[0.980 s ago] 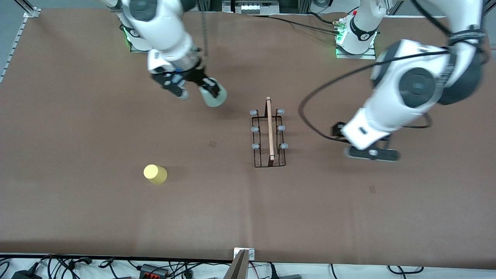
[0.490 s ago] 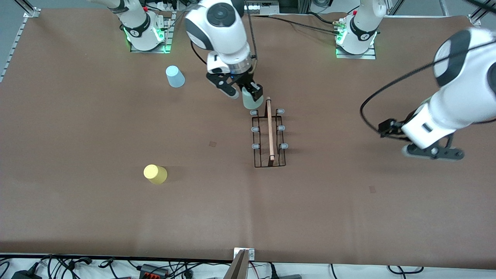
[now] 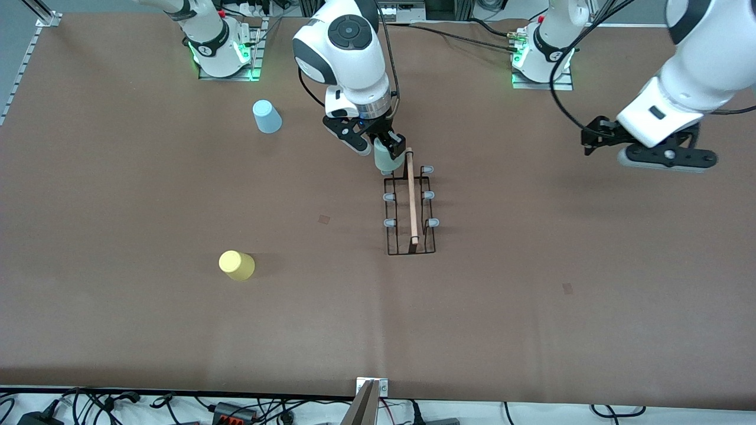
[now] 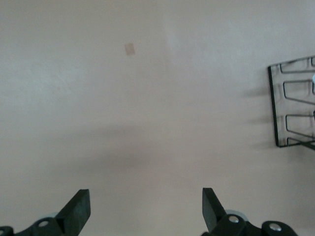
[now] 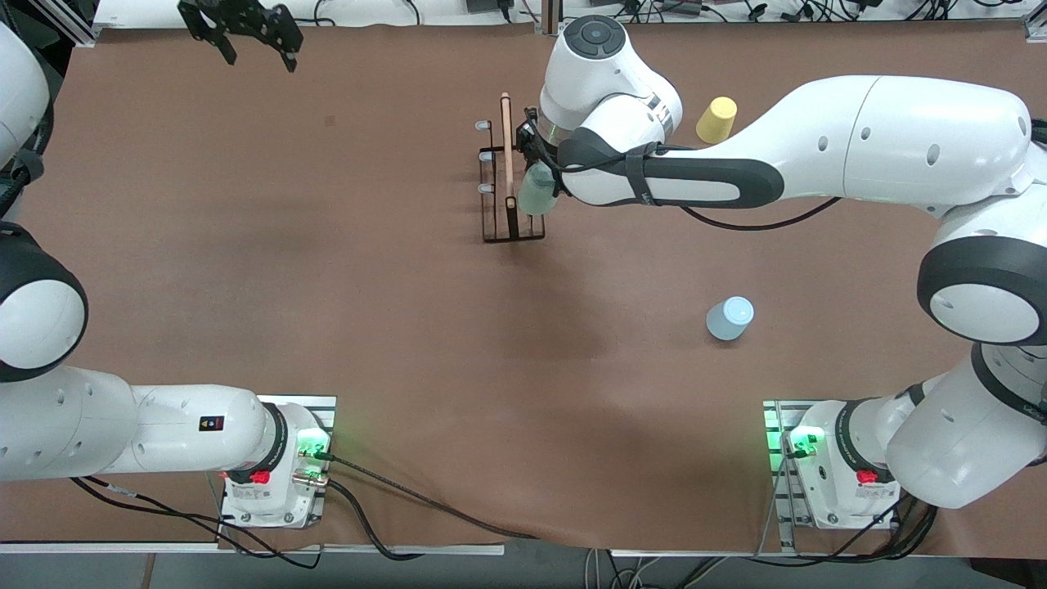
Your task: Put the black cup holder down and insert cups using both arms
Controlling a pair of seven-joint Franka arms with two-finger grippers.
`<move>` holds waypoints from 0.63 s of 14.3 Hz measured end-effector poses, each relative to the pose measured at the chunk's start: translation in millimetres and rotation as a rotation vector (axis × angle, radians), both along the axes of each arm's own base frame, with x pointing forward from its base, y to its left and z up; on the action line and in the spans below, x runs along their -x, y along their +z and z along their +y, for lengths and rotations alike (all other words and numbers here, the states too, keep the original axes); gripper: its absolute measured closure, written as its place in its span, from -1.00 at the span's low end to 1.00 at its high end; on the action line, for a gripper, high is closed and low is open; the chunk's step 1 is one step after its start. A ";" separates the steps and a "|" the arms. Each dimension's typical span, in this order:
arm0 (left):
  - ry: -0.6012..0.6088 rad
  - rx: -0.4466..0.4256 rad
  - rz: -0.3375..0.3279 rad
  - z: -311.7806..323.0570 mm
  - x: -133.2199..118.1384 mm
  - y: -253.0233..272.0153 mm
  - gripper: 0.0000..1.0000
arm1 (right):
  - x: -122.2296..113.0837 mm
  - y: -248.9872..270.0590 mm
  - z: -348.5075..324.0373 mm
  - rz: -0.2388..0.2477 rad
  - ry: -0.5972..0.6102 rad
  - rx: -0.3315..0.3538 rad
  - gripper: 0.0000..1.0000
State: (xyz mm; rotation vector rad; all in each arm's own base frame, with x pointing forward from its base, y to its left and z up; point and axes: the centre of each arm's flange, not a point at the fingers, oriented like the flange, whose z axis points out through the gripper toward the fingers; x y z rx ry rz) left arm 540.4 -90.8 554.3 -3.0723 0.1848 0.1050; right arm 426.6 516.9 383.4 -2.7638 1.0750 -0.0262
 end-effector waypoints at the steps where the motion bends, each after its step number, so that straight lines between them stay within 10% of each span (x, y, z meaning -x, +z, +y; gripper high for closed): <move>1: 0.000 0.005 0.007 -0.9 -2.2 -3.7 -1.00 | -0.7 0.3 -0.3 -0.003 0.001 0.001 -0.33; 9: 0.067 0.030 -0.018 36.0 -23.6 13.8 -1.00 | -13.8 3.3 -9.1 -0.054 0.009 0.027 -0.33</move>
